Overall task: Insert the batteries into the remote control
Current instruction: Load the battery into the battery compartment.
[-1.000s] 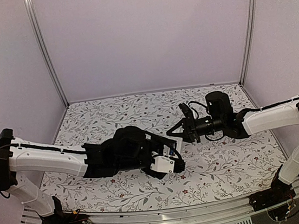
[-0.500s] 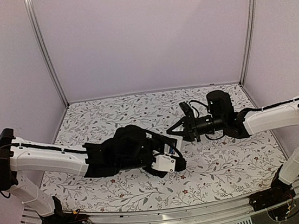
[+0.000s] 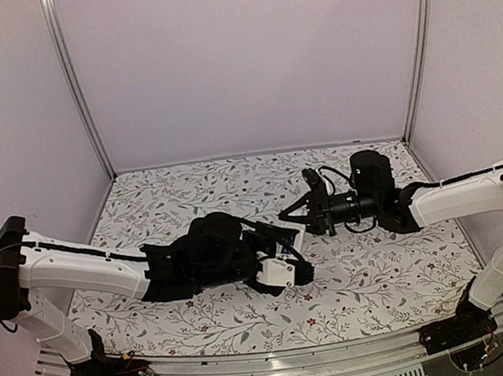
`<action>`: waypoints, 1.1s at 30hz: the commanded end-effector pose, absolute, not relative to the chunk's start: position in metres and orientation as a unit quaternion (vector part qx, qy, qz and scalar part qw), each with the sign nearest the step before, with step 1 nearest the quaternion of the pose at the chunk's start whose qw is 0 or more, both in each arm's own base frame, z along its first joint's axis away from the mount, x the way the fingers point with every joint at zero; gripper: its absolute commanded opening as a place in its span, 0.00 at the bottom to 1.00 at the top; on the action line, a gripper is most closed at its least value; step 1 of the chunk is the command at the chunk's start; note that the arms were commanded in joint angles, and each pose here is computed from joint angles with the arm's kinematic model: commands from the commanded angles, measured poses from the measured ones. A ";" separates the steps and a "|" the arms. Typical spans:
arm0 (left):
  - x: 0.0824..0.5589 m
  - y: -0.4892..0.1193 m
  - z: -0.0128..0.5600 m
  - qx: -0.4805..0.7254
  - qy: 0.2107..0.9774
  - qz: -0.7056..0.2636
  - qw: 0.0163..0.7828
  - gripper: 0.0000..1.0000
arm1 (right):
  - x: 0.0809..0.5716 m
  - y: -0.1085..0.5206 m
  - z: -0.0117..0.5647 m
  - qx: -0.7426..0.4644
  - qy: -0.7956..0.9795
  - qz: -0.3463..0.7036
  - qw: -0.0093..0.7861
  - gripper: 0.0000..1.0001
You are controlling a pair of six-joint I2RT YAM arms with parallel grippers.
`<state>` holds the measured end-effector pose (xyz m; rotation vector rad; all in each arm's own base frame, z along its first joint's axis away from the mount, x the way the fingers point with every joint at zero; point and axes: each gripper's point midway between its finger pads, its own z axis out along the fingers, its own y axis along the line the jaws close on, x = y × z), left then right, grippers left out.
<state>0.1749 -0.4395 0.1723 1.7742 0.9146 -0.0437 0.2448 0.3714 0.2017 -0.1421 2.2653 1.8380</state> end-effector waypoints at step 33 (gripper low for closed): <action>0.132 -0.393 0.064 0.837 0.329 0.043 0.436 0.83 | 0.250 0.352 0.318 -0.051 0.640 0.749 0.164 0.00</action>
